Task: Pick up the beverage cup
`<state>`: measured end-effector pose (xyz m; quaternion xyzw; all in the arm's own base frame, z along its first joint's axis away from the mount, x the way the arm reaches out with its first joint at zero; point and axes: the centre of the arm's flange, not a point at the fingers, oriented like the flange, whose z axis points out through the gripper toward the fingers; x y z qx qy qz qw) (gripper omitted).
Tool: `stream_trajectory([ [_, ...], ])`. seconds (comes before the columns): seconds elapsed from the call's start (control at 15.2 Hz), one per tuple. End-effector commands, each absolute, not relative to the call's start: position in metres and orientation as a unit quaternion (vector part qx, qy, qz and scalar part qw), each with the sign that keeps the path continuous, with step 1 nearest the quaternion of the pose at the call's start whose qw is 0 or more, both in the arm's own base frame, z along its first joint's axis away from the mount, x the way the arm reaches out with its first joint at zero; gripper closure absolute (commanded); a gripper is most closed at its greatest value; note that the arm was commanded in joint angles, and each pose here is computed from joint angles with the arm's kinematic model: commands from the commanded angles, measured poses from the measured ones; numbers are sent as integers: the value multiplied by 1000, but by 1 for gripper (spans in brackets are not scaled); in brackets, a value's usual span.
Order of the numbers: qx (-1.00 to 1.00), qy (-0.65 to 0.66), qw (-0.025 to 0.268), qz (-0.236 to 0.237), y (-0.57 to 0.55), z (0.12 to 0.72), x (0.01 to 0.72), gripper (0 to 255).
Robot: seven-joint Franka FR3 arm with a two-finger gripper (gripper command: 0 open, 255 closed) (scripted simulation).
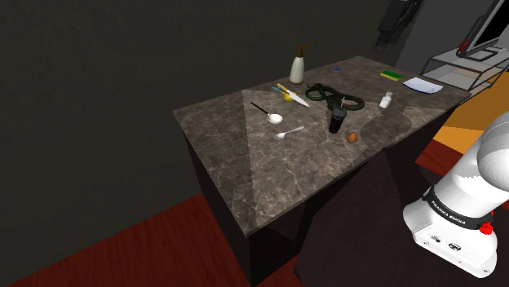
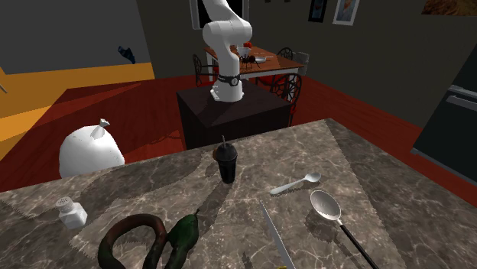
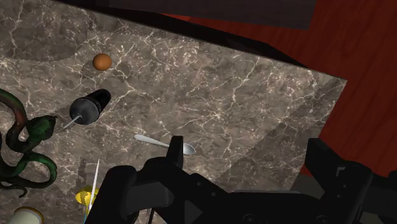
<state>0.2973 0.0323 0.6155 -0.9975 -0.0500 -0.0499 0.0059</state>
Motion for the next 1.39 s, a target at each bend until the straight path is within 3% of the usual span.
stream_trajectory([
  [0.0, -997, -50, 6, -50, 32, 616, 297, 0],
  [1.32, -999, -47, 11, -14, -131, 432, 405, 0],
])
